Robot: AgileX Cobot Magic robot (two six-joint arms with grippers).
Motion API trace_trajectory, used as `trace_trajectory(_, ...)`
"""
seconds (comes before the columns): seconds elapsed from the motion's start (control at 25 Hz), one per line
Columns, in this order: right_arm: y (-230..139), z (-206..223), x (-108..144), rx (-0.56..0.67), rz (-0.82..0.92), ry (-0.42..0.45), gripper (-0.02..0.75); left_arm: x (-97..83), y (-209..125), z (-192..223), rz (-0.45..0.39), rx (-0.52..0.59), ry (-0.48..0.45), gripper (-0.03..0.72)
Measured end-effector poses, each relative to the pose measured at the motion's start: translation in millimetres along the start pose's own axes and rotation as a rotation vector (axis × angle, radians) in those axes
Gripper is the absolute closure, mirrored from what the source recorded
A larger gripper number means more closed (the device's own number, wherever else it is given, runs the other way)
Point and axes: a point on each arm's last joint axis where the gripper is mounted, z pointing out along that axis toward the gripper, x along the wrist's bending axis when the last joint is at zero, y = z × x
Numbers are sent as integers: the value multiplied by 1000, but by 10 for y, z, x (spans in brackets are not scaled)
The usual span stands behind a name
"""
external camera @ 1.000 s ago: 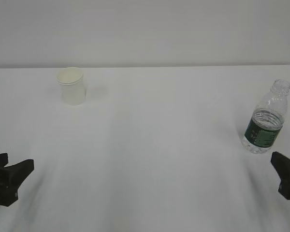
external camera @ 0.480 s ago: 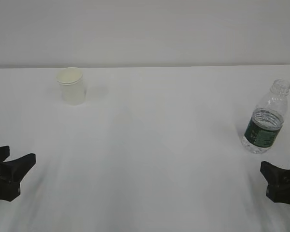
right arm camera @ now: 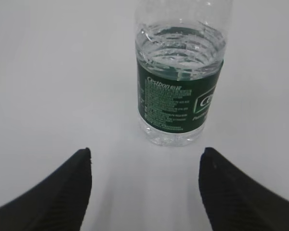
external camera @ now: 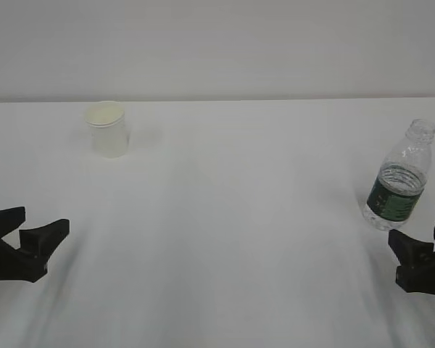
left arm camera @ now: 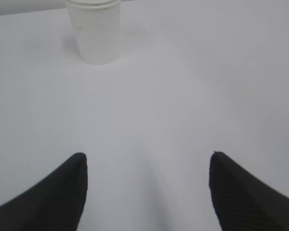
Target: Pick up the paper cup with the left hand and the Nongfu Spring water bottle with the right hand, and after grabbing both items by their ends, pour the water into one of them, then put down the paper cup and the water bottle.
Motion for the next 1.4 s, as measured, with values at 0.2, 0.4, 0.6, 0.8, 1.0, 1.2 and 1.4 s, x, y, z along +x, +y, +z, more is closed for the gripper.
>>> trace_trajectory(0.2,16,16,-5,-7,-3,-4,197,8,13,50,1,-5,0,111)
trace_trajectory(0.4,101,99,-18,-46,0,-14,190,15,52,92,4,-23,0,108)
trace_trajectory(0.6,166,162,-36,-74,6,-29,186,19,81,119,6,-36,0,106)
trace_trajectory(0.8,112,240,-47,-46,13,-40,184,24,80,120,3,-36,5,105)
trace_trajectory(1.0,59,375,-47,-20,25,-39,184,36,106,143,0,-48,15,105)
trace_trajectory(1.2,65,465,-50,-24,32,-39,184,49,178,206,6,-79,17,105)
trace_trajectory(1.4,75,543,-53,-30,34,-39,184,63,286,295,15,-124,18,105)
